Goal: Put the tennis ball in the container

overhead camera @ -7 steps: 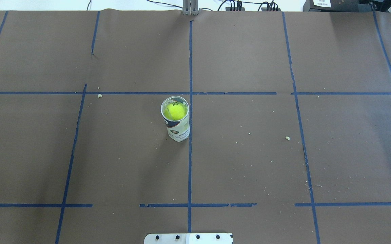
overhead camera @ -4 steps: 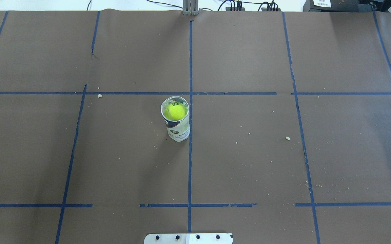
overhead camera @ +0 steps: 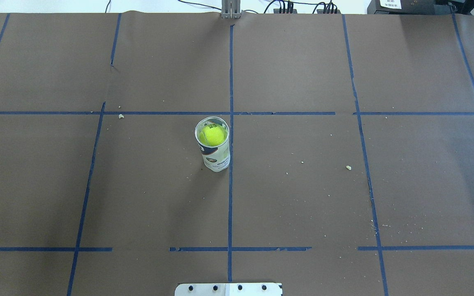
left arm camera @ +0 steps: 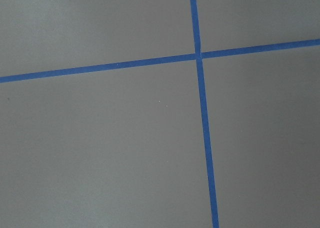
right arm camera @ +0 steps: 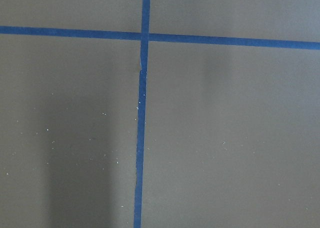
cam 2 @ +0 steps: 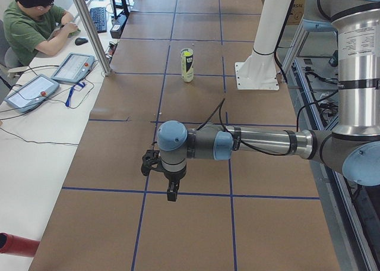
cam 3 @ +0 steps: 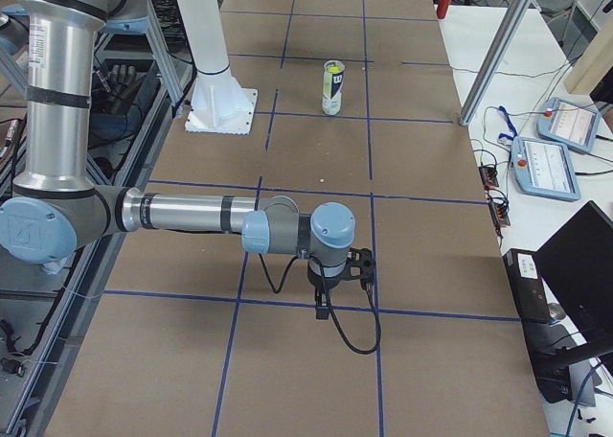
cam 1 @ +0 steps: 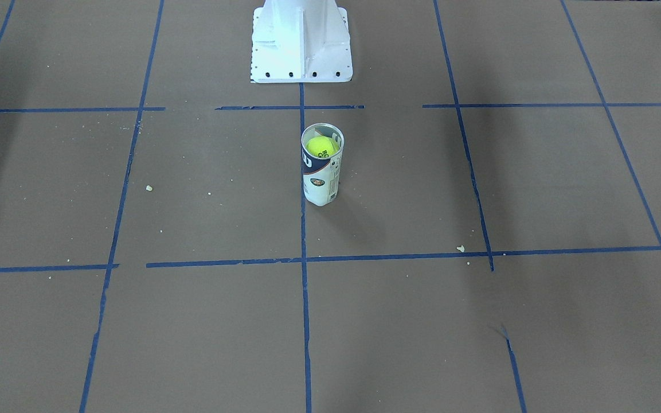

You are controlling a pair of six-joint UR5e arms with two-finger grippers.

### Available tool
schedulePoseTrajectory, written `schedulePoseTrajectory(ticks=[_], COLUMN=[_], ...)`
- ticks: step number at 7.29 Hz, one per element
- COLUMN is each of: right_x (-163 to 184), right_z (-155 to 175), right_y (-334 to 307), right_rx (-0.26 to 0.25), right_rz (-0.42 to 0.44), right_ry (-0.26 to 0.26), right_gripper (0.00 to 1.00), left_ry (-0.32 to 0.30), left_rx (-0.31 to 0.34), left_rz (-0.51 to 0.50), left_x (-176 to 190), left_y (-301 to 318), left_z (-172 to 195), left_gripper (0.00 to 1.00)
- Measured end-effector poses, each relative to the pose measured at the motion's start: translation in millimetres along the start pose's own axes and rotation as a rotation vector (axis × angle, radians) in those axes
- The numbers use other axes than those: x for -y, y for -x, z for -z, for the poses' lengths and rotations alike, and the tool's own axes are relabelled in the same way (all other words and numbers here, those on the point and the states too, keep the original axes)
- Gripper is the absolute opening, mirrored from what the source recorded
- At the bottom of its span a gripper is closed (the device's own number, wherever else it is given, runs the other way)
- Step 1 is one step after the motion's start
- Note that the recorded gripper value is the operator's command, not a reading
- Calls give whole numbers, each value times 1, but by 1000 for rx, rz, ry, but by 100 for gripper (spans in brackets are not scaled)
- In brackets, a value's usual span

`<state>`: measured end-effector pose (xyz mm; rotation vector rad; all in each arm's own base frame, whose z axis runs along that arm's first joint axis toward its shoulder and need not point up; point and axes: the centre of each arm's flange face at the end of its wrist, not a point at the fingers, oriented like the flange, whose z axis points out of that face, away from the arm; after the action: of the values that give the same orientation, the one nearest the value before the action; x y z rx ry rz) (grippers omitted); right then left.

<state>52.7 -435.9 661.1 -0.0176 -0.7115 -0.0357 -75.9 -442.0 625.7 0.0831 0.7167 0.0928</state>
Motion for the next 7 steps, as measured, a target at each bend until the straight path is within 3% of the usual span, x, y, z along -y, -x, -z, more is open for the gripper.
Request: schedulePoseTrajectory(ticks=[7], right_x=[1], right_z=[0], right_y=[0], right_rx=[0], right_rz=[1], right_ry=[-1], right_gripper=[100], left_ry=[-10], left_rx=[2], left_rz=[-15], left_x=[2], left_y=[-3], left_z=[4], left_gripper=[100])
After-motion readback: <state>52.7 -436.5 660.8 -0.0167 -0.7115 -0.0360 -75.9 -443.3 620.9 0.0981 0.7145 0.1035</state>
